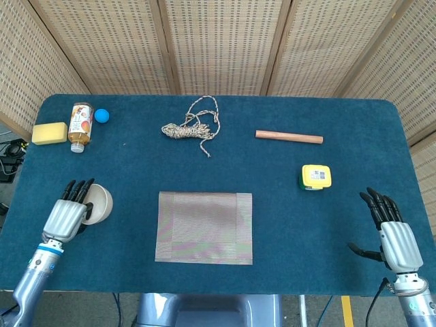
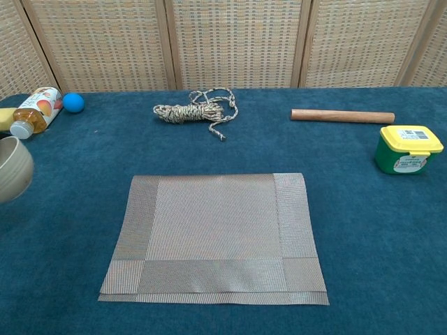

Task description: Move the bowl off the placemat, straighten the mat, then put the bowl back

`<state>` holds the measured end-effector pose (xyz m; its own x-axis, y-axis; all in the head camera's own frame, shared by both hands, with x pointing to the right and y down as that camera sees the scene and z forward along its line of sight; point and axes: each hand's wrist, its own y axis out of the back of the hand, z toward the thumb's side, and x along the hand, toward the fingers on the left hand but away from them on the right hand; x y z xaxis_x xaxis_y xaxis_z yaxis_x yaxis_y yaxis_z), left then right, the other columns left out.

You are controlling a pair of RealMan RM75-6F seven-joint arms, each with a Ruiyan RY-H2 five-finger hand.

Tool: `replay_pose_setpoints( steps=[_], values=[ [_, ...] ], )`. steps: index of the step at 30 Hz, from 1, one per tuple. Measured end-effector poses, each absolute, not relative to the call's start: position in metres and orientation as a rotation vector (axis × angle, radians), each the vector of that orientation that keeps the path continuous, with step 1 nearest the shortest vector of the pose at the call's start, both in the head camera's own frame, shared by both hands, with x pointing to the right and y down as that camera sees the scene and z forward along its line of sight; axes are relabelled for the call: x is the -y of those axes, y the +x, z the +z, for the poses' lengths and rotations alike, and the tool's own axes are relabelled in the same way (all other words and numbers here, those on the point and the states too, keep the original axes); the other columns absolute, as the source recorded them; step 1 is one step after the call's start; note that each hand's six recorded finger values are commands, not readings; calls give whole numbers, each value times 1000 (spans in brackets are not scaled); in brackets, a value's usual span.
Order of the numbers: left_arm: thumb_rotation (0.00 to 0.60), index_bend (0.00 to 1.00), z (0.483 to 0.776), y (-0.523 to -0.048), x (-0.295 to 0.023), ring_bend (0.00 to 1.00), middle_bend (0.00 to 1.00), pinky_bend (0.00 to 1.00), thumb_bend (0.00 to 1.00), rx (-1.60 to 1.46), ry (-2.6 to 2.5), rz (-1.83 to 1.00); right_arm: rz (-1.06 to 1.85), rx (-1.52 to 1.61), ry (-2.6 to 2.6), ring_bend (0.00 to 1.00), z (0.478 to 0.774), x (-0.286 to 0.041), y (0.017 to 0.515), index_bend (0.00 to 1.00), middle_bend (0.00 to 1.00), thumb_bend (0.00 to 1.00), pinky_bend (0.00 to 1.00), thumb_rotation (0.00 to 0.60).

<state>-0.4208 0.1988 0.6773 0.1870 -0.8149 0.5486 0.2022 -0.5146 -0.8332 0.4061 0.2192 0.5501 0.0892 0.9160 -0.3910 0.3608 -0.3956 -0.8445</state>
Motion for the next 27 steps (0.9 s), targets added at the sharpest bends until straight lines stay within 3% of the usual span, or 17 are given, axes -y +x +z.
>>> replay_pose_setpoints(
  steps=[12, 17, 27],
  values=[
    [600, 617, 688, -455, -223, 0, 0, 0, 463, -567, -1597, -1556, 1290, 1270, -1818, 0, 549, -218, 407, 0, 0, 150, 0, 600],
    [600, 516, 694, -460, -227, 0, 0, 0, 455, -520, -1589, -1587, 1288, 1274, -1819, 0, 548, -218, 408, 0, 0, 150, 0, 600],
    [600, 232, 694, -467, -228, 0, 0, 0, 212, -521, -1578, -1652, 1271, 1289, -1823, 0, 546, -217, 408, 0, 0, 150, 0, 600]
  ],
)
